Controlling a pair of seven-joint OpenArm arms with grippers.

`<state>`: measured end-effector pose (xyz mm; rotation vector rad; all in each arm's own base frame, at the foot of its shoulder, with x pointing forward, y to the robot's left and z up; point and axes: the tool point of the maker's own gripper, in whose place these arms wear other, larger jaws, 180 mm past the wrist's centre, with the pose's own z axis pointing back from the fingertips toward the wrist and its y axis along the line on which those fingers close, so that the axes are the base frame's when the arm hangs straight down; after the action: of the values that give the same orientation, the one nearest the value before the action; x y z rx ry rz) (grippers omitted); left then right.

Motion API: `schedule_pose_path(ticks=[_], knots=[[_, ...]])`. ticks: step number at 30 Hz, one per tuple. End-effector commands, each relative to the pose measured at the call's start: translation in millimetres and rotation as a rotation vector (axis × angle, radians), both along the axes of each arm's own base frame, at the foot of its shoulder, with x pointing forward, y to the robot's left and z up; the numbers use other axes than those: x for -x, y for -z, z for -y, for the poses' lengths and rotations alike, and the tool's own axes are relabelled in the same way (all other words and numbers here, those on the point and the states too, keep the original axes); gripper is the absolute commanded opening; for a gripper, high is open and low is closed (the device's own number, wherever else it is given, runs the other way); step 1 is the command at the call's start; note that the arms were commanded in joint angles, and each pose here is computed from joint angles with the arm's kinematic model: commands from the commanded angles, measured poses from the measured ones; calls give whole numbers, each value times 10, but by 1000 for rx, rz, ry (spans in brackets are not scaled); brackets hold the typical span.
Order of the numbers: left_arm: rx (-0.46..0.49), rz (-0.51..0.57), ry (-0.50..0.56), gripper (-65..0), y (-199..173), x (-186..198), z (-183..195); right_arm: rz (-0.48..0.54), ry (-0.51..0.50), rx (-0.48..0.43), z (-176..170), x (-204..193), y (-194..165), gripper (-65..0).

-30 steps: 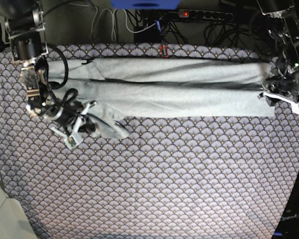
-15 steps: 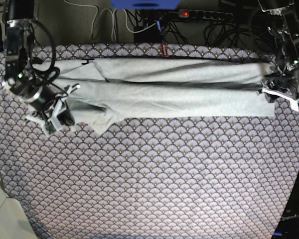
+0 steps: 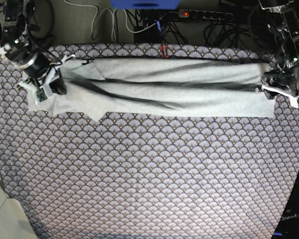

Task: Fold the T-shirt properly
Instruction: 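Pull the grasped sleeve end back toward the right arm's base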

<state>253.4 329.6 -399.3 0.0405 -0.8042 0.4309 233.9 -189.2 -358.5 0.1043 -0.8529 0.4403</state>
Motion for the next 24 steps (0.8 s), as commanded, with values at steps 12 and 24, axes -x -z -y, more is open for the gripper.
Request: schedule_pose_path(ticks=[12,24], knots=[[-31,19,5,-404,-81,17,-76,23,77,-29,115,85,-49,-650],[-32,16,5,-404,-79,24,-79,-18,117,-67,60,238,76,-650]])
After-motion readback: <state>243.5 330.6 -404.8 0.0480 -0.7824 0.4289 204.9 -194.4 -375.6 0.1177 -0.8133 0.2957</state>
